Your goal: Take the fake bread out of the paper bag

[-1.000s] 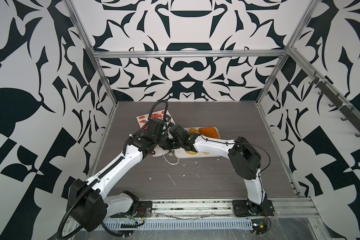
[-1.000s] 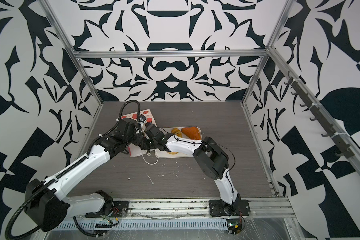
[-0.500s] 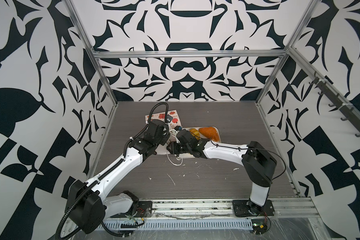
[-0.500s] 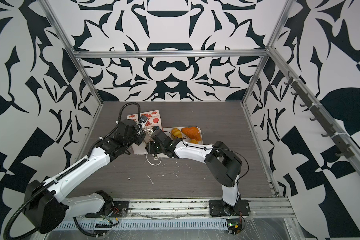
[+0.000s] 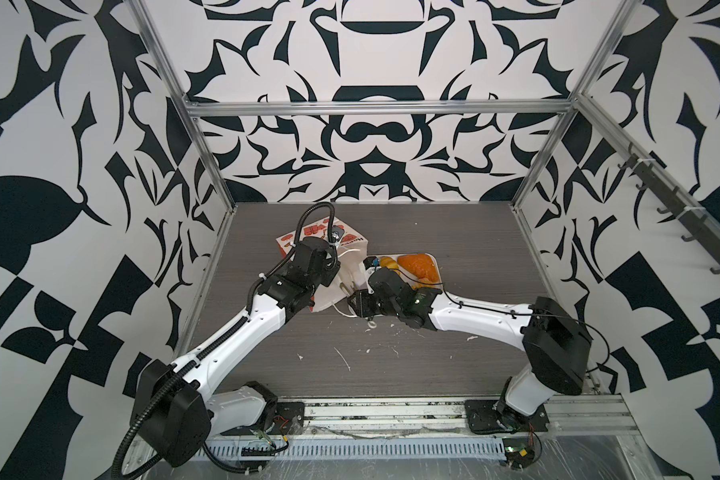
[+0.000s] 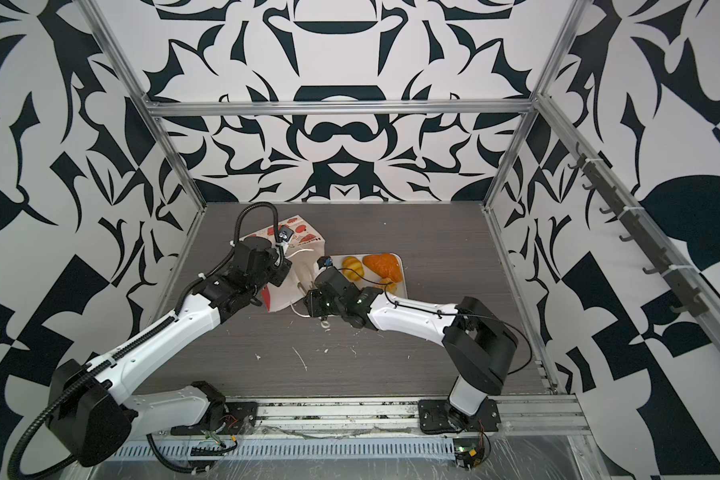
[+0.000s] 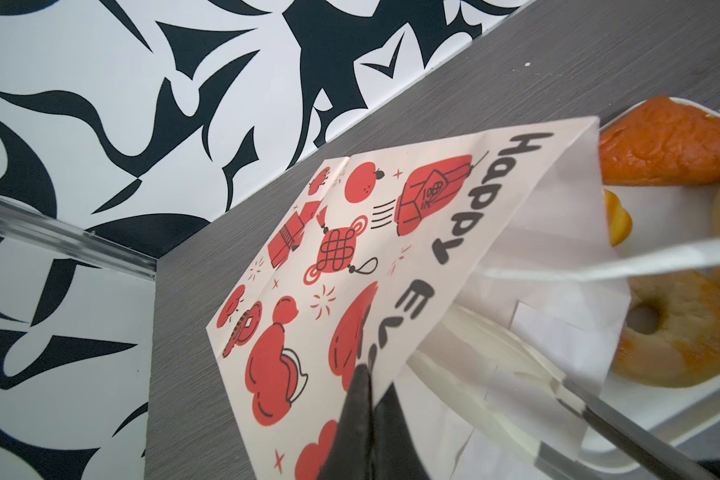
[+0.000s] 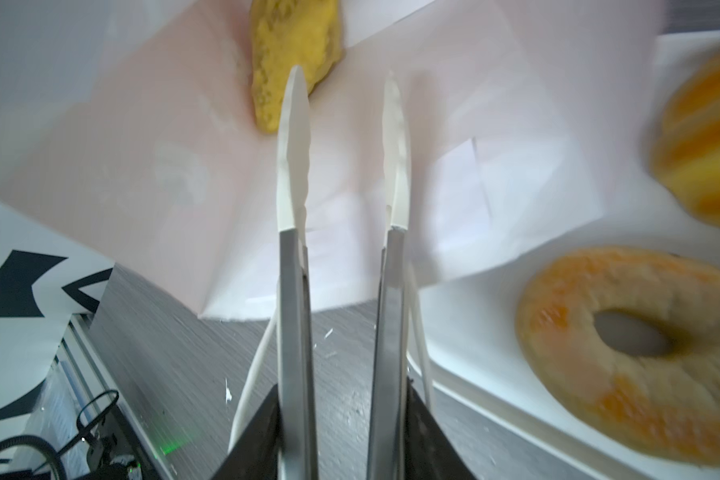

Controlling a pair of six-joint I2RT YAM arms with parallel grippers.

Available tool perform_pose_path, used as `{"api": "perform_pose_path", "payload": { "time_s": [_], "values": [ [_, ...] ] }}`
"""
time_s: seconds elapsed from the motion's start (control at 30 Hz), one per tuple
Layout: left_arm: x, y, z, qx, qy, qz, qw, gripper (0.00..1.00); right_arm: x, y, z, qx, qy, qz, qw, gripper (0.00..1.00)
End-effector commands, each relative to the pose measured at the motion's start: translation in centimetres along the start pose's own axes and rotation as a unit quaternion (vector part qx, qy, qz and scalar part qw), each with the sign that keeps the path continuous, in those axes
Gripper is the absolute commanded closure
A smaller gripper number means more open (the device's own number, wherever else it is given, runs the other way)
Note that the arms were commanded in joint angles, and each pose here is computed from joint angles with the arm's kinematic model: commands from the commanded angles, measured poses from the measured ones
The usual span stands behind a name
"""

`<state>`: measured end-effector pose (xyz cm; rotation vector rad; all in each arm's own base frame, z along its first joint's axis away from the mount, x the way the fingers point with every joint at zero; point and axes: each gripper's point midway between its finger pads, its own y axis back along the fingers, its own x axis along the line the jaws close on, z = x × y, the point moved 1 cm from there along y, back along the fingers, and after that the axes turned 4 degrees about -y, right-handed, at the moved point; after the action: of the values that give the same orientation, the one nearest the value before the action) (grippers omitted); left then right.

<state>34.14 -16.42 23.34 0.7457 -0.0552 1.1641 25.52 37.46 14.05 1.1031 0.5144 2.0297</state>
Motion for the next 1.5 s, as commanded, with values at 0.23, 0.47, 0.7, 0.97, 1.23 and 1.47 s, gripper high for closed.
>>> {"api": "perform_pose_path", "payload": {
  "time_s": [0.23,0.47,0.7,0.97,1.23,1.47],
  "values": [
    [0.5,0.6,3.1,-0.057,0.024,-0.006,0.998,1.0,3.5,0.9,0.7,-0.018,0.051,0.024,0.998,0.57],
    [0.3,0.9,2.8,-0.058,0.025,-0.01,0.998,1.0,5.7,-1.2,2.2,-0.018,0.077,0.024,0.997,0.56],
    [0.2,1.0,3.0,-0.067,0.026,-0.015,0.997,1.0,6.4,-3.1,2.9,-0.011,0.085,0.014,0.996,0.55],
    [0.1,1.1,3.4,-0.073,0.029,-0.019,0.997,1.0,6.5,-5.7,2.5,0.009,0.081,0.009,0.997,0.55],
    [0.1,1.5,3.7,-0.079,0.035,-0.025,0.996,1.0,6.1,-7.5,3.1,0.017,0.072,-0.001,0.997,0.54],
    [0.1,1.6,3.7,-0.08,0.036,-0.026,0.996,1.0,5.9,-8.4,3.0,0.031,0.061,0.006,0.998,0.54]
  ]
}}
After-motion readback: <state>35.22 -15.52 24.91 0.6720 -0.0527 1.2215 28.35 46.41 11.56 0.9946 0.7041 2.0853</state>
